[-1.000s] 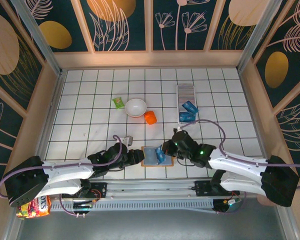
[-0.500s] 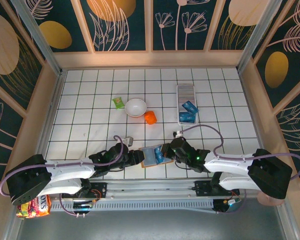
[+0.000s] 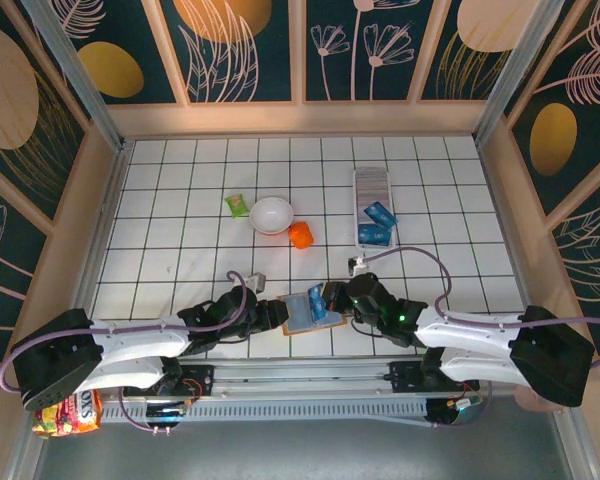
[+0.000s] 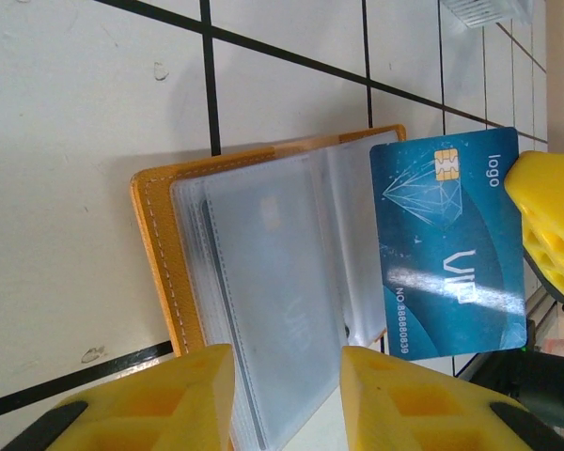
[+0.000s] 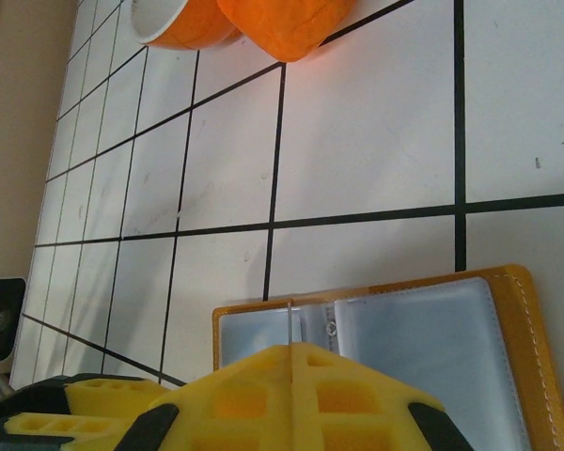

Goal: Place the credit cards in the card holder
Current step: Insert the credit card into the card slot.

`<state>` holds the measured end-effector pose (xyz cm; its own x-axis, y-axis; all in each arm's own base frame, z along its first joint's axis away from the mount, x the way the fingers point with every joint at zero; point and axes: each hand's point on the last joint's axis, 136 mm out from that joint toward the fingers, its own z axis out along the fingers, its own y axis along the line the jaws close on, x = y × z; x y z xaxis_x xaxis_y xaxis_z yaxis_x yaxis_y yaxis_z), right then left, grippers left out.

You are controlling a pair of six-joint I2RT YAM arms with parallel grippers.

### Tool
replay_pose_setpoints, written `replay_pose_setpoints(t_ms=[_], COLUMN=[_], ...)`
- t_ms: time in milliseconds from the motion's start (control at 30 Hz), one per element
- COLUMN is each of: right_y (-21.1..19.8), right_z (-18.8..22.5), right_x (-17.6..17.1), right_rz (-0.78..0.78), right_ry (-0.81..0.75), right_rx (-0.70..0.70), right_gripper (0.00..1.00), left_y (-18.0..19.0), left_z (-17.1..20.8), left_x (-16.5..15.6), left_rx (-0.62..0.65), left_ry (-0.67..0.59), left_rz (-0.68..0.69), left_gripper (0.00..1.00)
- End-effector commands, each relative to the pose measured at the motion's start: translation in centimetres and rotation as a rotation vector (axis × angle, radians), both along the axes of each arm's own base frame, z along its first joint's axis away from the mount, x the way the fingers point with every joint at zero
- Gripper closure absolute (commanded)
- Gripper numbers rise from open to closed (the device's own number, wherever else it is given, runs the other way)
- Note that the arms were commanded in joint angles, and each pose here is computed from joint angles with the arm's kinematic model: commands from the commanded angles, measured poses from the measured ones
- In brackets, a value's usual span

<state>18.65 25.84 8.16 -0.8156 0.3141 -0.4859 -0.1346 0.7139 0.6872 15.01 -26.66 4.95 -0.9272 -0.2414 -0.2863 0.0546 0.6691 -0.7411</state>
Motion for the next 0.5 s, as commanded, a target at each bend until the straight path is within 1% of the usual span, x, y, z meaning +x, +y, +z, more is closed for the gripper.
replay_pose_setpoints(t_ms=[0, 167, 467], right_y=[0.4, 1.2, 0.4], right_z=[0.2, -0.3, -1.9], right_x=[0.7, 0.9, 0.6], right_rz=[0.004, 0.017, 0.006], right_ry=[-0.055, -0.042, -0.019], right_rx=[0.006, 0.028, 0.0], right_gripper=[1.0, 1.0, 1.0], left_y=[0.4, 0.4, 0.4], left_z=[-0.6, -1.0, -1.4], left_x=[-0.1, -0.3, -0.4], left_rx=[0.021, 0.03, 0.037], left_ry=[0.008, 0.019, 0.028], left_rz=[0.012, 0.008, 0.001], left_gripper=[0.67, 0.72, 0.74])
